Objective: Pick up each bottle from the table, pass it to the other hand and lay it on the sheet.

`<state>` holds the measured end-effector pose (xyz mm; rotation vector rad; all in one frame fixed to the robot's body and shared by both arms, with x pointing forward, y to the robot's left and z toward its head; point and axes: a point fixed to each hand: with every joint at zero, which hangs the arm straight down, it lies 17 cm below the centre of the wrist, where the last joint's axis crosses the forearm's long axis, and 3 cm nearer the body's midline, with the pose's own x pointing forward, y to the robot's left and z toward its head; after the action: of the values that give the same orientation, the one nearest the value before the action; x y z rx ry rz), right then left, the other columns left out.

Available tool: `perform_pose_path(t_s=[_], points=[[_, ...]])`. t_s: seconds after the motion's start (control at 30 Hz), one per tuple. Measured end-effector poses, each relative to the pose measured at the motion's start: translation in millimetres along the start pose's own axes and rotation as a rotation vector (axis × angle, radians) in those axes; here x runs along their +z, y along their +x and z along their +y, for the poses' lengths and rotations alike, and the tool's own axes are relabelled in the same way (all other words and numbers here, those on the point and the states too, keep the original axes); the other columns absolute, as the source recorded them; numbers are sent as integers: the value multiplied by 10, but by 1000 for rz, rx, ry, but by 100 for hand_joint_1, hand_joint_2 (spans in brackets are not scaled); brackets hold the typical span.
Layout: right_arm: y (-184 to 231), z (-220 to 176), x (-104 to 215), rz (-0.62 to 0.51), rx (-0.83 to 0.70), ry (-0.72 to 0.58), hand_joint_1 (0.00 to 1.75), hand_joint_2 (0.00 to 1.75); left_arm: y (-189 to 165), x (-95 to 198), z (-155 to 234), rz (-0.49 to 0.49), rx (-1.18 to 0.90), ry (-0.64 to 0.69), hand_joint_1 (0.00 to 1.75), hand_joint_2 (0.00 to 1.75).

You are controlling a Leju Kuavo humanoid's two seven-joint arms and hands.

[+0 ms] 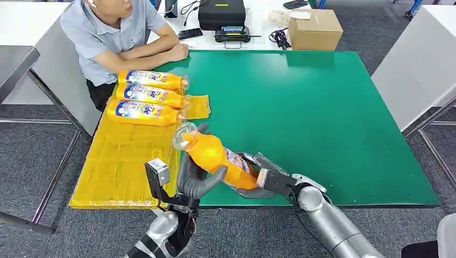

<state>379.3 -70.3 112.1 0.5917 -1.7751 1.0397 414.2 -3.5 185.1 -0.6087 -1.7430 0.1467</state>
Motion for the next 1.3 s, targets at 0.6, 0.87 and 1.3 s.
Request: perform_pose_path(t_s=[0.6, 0.87, 1.3], points=[[60, 109, -50, -36, -43, 15, 175, 175, -93, 39, -163, 67, 141, -94, 0, 175], [57, 110, -48, -36, -44, 15, 175, 175, -95, 43, -168, 68, 146, -97, 148, 175], [8, 117, -58, -19, -72, 3, 0, 175, -6, 95, -201, 11, 111, -127, 175, 175]])
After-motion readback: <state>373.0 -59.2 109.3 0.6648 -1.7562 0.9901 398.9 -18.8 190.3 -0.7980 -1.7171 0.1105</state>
